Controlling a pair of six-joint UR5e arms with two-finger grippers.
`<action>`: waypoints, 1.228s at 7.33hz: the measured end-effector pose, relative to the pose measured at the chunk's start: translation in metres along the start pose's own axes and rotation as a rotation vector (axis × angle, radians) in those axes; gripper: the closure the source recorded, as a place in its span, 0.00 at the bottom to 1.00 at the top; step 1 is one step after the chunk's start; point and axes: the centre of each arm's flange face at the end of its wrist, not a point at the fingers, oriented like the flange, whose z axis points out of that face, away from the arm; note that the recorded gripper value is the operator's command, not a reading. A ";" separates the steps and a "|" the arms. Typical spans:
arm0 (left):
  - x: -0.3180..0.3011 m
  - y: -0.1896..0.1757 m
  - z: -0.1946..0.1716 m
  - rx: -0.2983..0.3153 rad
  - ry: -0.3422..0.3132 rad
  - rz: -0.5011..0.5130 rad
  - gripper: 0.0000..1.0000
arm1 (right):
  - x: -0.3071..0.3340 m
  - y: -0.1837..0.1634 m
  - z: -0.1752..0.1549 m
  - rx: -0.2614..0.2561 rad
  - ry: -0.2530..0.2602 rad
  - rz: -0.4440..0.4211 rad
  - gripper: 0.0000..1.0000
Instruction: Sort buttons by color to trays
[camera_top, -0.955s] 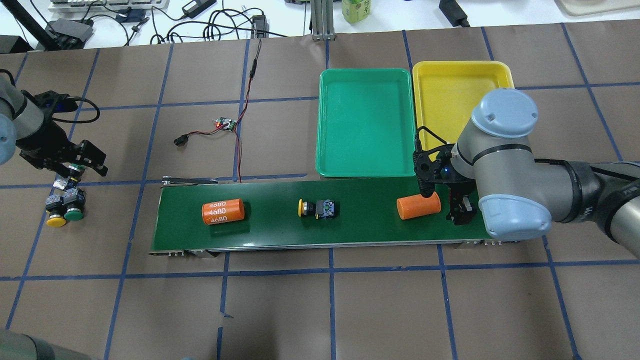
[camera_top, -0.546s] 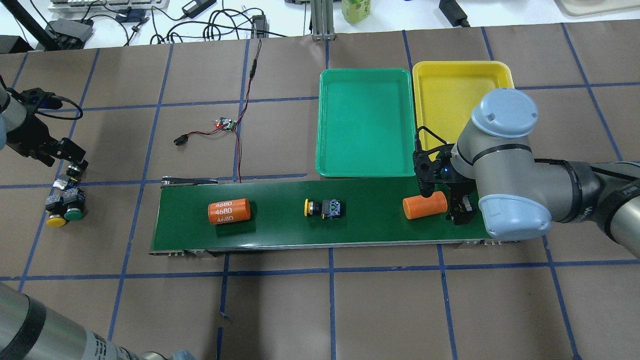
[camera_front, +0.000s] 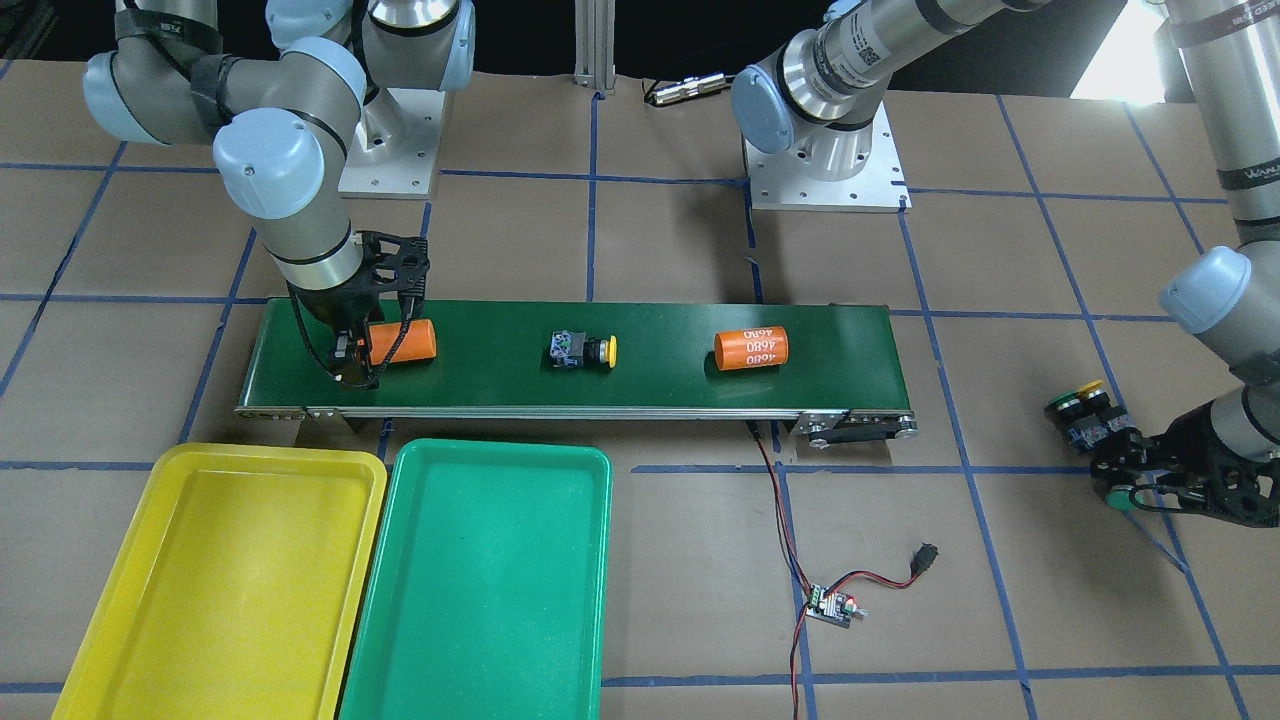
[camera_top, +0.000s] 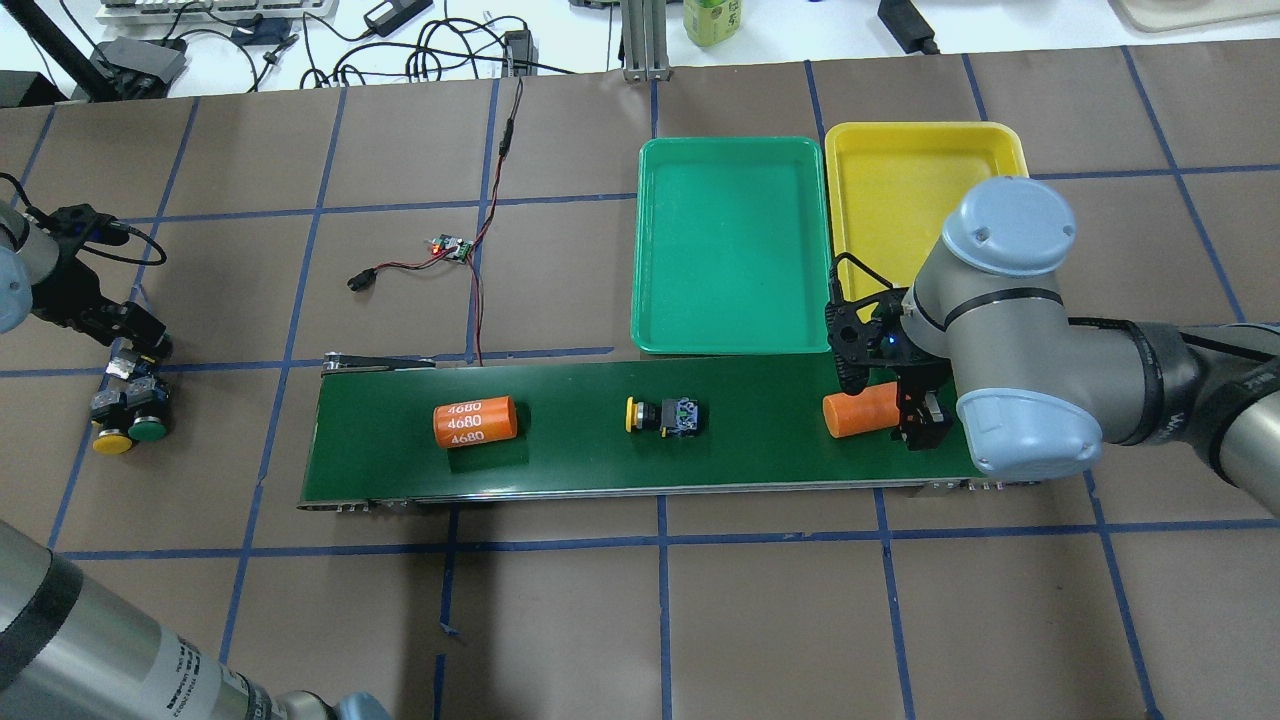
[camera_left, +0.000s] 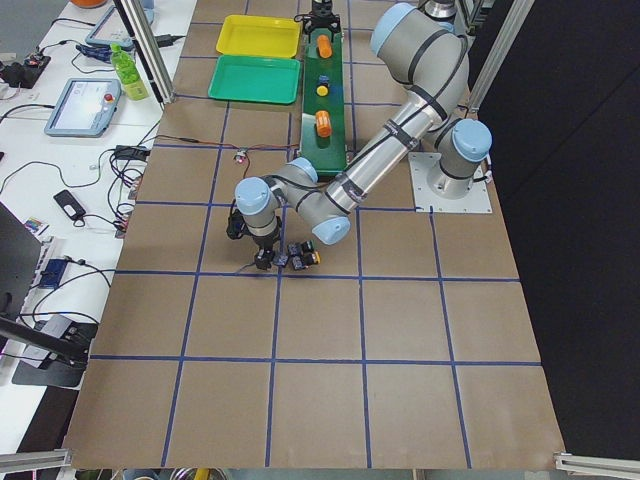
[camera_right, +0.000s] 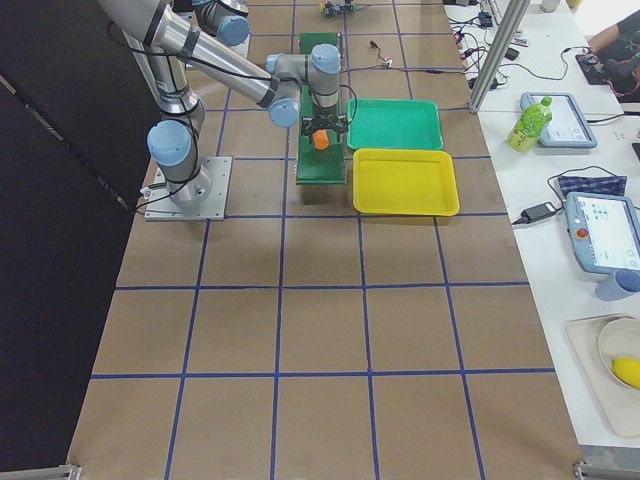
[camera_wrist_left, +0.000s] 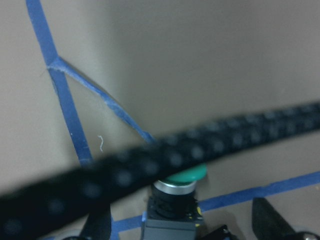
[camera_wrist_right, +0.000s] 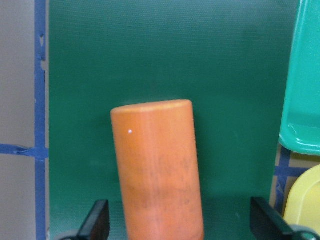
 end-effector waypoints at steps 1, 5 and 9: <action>0.000 0.000 0.004 -0.004 0.004 0.004 0.57 | 0.000 0.000 0.000 0.000 -0.001 0.000 0.00; 0.001 -0.002 -0.007 0.003 -0.013 -0.006 0.85 | -0.001 -0.001 0.001 0.001 -0.002 -0.001 0.00; 0.105 -0.011 -0.079 0.007 0.022 -0.097 0.85 | -0.002 -0.002 0.000 0.002 0.000 -0.001 0.00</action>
